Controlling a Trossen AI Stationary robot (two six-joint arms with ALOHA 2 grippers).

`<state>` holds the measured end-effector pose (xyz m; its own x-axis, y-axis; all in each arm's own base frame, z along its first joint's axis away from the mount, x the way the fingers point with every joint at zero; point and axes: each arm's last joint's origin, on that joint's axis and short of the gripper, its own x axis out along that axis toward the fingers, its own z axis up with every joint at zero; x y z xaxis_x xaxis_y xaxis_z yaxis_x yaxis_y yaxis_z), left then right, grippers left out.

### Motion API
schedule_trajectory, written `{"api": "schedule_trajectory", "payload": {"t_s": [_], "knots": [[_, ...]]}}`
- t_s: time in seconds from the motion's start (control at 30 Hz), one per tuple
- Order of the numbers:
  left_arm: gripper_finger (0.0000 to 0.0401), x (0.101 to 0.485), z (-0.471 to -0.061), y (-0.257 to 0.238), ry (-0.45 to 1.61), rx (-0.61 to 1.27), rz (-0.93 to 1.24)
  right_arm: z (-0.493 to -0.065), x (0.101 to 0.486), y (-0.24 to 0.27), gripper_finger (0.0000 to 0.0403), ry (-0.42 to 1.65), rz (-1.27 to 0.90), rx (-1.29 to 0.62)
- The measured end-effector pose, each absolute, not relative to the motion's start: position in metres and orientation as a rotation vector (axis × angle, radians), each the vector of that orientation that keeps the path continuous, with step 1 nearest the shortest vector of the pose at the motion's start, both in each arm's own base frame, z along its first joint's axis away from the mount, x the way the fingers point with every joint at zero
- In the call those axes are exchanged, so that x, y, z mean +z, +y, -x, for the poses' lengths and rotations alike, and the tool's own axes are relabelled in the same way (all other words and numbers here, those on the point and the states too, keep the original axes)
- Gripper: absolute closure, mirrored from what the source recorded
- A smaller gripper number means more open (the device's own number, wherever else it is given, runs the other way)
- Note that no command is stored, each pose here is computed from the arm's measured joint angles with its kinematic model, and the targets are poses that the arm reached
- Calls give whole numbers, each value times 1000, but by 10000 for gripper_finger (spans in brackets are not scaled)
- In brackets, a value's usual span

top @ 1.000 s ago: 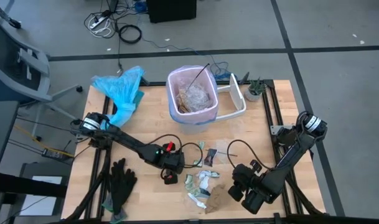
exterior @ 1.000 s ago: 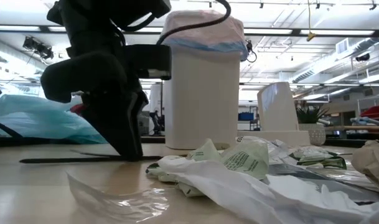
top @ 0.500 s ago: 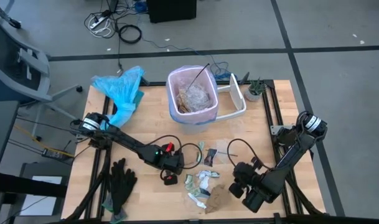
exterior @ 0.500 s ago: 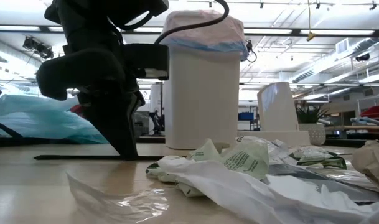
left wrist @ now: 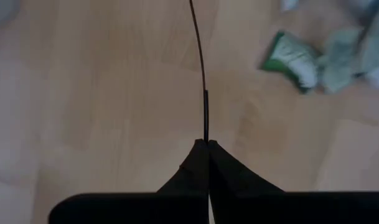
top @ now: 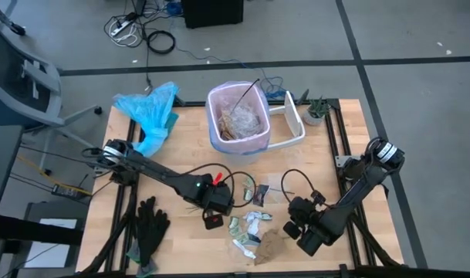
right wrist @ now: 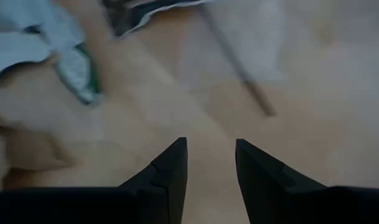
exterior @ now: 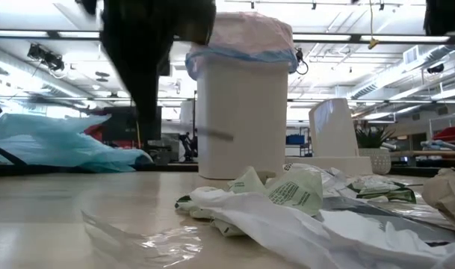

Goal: Place trash/remove bag and relplace
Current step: Put the bottom left black cable tie and middle left black cable tie into the trash bin

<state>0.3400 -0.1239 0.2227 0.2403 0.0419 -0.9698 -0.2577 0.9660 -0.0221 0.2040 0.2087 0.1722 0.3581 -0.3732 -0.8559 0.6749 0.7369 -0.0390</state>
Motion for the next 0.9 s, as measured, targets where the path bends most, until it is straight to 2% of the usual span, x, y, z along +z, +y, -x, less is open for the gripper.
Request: {"api": "schedule_trajectory", "payload": {"t_s": [0.17, 0.4, 0.63, 0.83, 0.9], "knots": [[400, 264, -350, -122, 1260, 170, 168, -214, 153, 212, 282, 965, -400, -517], [400, 331, -362, -108, 1103, 137, 205, -231, 152, 204, 290, 910, -388, -259], [400, 409, -358, -76, 878, 186, 152, -229, 168, 177, 291, 857, -346, -210], [400, 467, -347, -29, 653, 350, 108, -216, 180, 153, 291, 782, -407, -196], [400, 475, -346, -13, 591, 410, 92, -213, 183, 147, 291, 756, -430, -196]]}}
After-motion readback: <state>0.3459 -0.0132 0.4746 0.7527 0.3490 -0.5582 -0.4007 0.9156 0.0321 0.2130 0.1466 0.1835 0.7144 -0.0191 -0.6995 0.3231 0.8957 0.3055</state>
